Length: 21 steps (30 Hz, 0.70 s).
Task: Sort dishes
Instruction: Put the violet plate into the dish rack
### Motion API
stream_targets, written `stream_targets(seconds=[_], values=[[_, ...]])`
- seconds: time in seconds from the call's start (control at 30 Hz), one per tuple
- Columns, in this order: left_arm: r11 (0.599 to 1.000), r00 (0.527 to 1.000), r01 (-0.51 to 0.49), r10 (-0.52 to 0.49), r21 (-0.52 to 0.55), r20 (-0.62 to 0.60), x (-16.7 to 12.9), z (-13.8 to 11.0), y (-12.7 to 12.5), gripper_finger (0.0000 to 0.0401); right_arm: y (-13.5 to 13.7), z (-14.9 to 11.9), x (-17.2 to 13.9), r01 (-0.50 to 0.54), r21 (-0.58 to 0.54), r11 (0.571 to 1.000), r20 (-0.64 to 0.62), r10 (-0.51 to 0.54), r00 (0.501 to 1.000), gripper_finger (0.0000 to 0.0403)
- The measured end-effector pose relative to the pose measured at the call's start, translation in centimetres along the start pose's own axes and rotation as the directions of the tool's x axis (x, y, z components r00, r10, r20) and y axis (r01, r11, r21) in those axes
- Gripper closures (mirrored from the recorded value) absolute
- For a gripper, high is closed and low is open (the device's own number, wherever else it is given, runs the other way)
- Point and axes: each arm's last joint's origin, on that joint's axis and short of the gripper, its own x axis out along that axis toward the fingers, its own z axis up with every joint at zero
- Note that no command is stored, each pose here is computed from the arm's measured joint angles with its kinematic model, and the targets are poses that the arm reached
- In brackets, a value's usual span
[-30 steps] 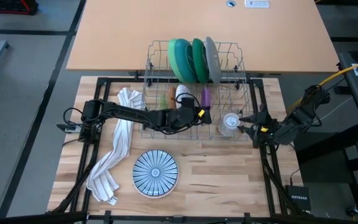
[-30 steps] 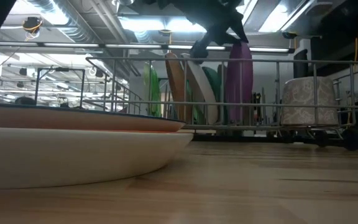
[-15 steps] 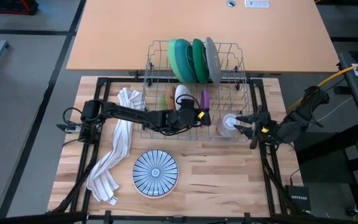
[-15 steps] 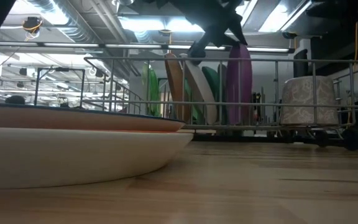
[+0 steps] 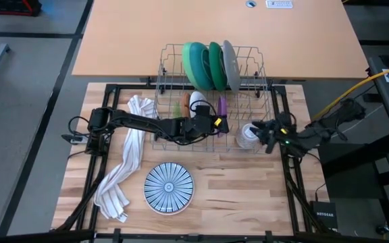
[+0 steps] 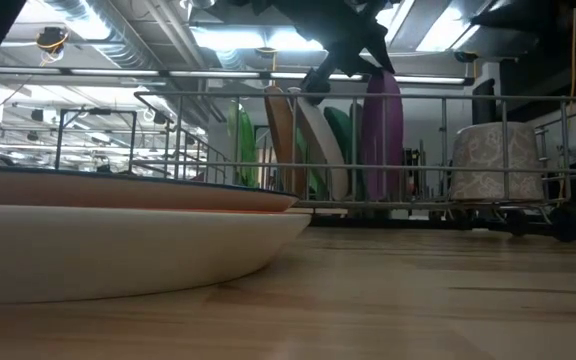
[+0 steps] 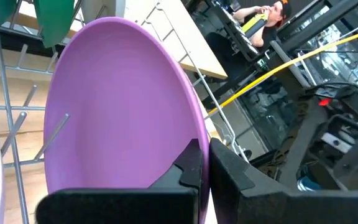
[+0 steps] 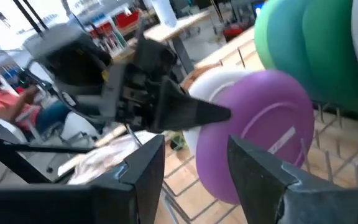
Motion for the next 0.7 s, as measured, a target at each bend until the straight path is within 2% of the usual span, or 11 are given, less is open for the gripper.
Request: stream_targets(seconds=[0.27, 0.4, 0.57, 0.7], values=[[0.995, 1.000, -0.002, 0.002, 0.104, -0.001, 0.0, 0.0, 0.0, 0.0395, -0.4, 0.7, 5.3, -0.029, 0.083, 0.996, -0.049, 0.033, 0.998, 0.0224], [0.995, 1.000, -0.003, 0.003, 0.104, 0.000, 0.0, -0.1, 0.0, 0.0395, -2.3, 1.2, 8.0, -0.008, 0.115, 0.993, -0.099, 0.019, 0.995, 0.0224], [0.994, 1.000, -0.003, 0.004, 0.105, -0.001, 0.0, -0.1, 0.0, 0.0395, -4.4, 1.7, 10.2, -0.028, 0.178, 0.984, -0.167, 0.059, 0.984, 0.0224], [0.995, 1.000, -0.006, 0.006, 0.099, 0.002, -0.1, -0.2, 0.0, 0.0395, -5.1, 2.0, 11.2, -0.057, 0.192, 0.980, -0.168, 0.090, 0.982, 0.0224]])
